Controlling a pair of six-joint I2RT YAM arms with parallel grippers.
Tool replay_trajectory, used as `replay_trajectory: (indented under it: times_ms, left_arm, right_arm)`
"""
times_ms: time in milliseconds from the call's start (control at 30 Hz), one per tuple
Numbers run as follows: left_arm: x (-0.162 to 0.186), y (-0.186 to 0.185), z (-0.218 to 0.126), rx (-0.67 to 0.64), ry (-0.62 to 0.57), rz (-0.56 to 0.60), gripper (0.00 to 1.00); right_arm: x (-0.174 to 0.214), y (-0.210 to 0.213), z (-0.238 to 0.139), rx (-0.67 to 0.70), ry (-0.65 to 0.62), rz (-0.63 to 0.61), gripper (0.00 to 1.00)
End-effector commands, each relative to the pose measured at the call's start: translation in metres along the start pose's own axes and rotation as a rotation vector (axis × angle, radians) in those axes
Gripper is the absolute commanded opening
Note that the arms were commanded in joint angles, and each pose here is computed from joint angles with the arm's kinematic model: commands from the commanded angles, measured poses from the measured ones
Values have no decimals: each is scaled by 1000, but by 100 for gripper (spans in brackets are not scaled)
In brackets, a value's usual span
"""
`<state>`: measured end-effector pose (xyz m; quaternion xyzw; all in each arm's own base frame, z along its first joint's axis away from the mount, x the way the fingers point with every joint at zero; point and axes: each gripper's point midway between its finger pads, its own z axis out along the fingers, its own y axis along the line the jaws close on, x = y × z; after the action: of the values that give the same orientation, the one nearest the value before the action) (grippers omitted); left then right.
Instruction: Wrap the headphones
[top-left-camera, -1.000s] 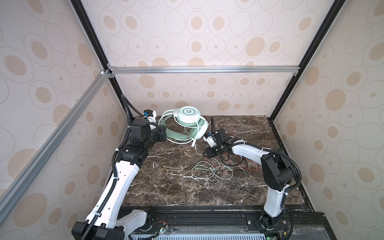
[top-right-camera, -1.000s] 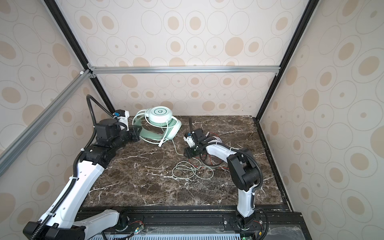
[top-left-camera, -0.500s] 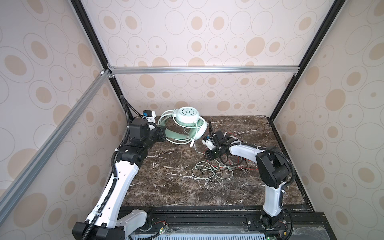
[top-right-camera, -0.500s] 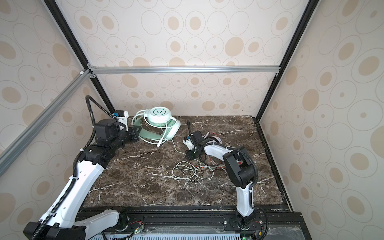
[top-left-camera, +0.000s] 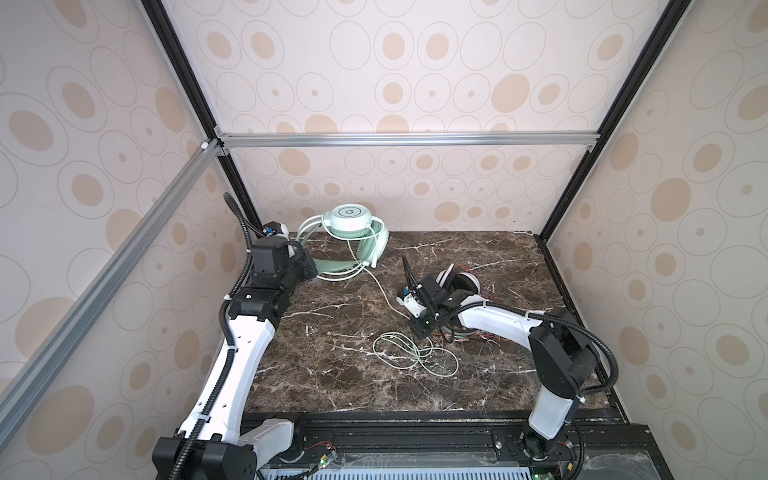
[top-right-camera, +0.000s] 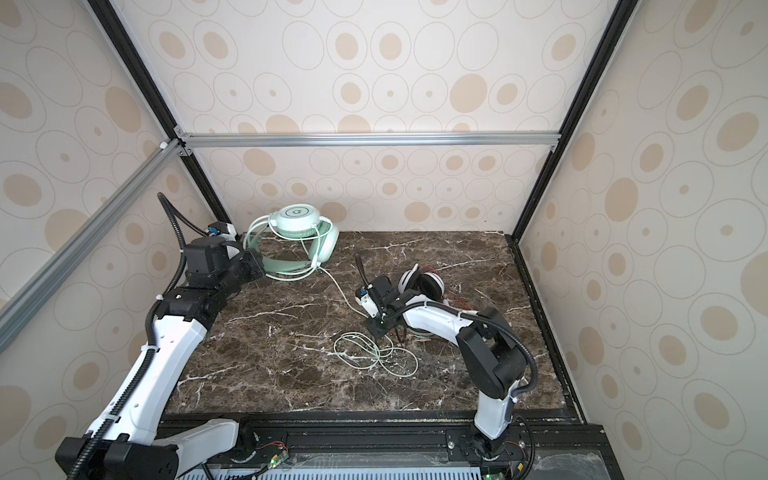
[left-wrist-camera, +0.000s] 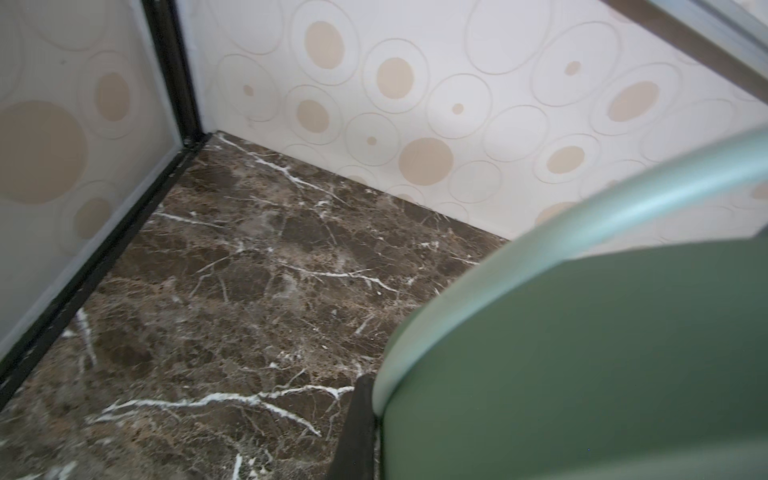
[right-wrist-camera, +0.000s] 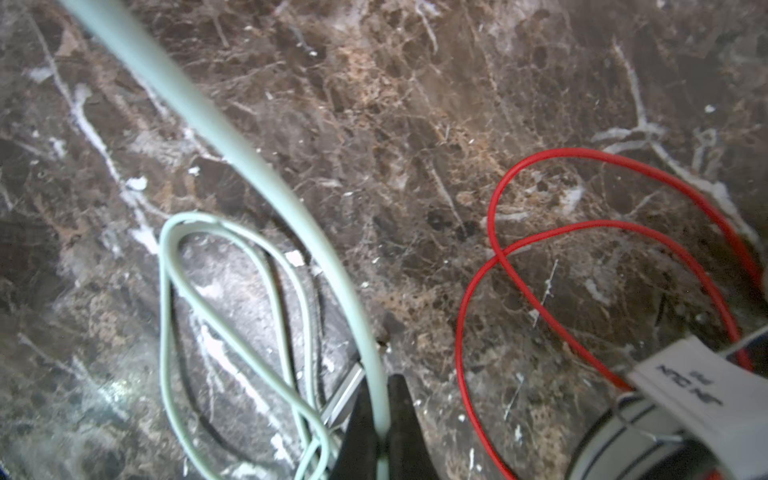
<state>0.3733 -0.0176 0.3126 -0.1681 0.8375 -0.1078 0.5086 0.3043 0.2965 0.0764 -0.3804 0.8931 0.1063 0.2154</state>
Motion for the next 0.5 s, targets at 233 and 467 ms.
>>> replay_trajectory:
  times_ms: [233,467]
  left_arm:
    - [-28,44,0,-262,-95,-107,0]
    - [-26,71,1,-419,-105,-142,0]
  right_arm:
    - [11,4,-45,238,24,-200,0]
    - [-3,14,-96,391,-82,-324,0]
